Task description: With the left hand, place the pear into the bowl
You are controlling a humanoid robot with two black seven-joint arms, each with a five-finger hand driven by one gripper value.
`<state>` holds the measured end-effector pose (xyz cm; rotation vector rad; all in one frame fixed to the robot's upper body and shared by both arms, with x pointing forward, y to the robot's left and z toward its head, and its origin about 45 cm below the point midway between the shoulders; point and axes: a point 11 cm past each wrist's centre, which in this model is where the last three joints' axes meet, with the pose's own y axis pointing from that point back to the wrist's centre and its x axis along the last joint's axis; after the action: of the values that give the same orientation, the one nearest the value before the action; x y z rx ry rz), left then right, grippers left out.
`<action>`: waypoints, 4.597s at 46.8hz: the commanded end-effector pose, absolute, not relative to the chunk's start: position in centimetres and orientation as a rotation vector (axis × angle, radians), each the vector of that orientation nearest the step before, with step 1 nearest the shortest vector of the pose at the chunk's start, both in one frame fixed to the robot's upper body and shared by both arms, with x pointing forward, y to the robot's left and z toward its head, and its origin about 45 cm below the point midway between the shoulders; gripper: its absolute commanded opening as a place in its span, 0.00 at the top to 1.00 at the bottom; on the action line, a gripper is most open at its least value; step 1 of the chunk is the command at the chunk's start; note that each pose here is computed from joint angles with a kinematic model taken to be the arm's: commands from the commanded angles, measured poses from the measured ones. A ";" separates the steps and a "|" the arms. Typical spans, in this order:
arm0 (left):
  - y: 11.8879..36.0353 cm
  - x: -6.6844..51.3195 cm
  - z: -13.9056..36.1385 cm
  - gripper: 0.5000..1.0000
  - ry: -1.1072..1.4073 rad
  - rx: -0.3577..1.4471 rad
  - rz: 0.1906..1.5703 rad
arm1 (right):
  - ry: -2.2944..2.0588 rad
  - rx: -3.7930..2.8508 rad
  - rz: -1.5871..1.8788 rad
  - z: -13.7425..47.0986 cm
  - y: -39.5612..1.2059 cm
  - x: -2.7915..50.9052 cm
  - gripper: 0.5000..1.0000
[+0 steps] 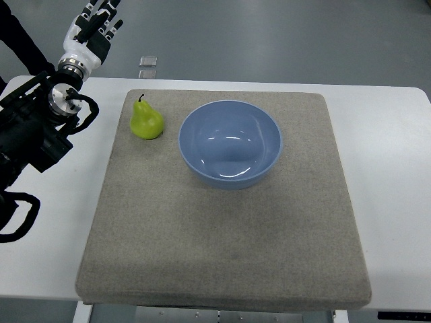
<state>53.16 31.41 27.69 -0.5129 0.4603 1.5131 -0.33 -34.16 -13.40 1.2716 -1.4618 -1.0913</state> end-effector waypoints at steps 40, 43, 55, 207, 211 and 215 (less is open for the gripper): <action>30.6 53.2 27.4 0.02 0.451 -0.475 1.502 | -1.462 1.272 -1.092 -13.4 -34.1 -0.3 0.15; 30.5 53.2 27.3 0.02 0.438 -0.453 1.496 | -1.463 1.271 -1.092 -13.4 -34.2 -0.3 0.15; 28.2 53.0 27.4 0.02 0.324 -0.258 1.383 | -1.462 1.272 -1.092 -13.4 -34.1 -0.3 0.15; 28.2 48.6 26.5 0.05 -0.856 0.963 0.448 | -1.462 1.272 -1.092 -13.4 -34.1 -0.3 0.15; 28.3 48.4 26.0 0.05 -0.849 0.968 0.442 | -1.462 1.271 -1.090 -13.4 -34.2 -0.3 0.15; 28.5 48.2 25.5 0.06 -0.840 0.972 0.441 | -1.462 1.272 -1.092 -13.4 -34.1 -0.3 0.15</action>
<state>48.30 28.39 25.73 0.9699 -0.8444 0.4407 -0.34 -34.16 -13.40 1.2713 -1.4618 -1.0912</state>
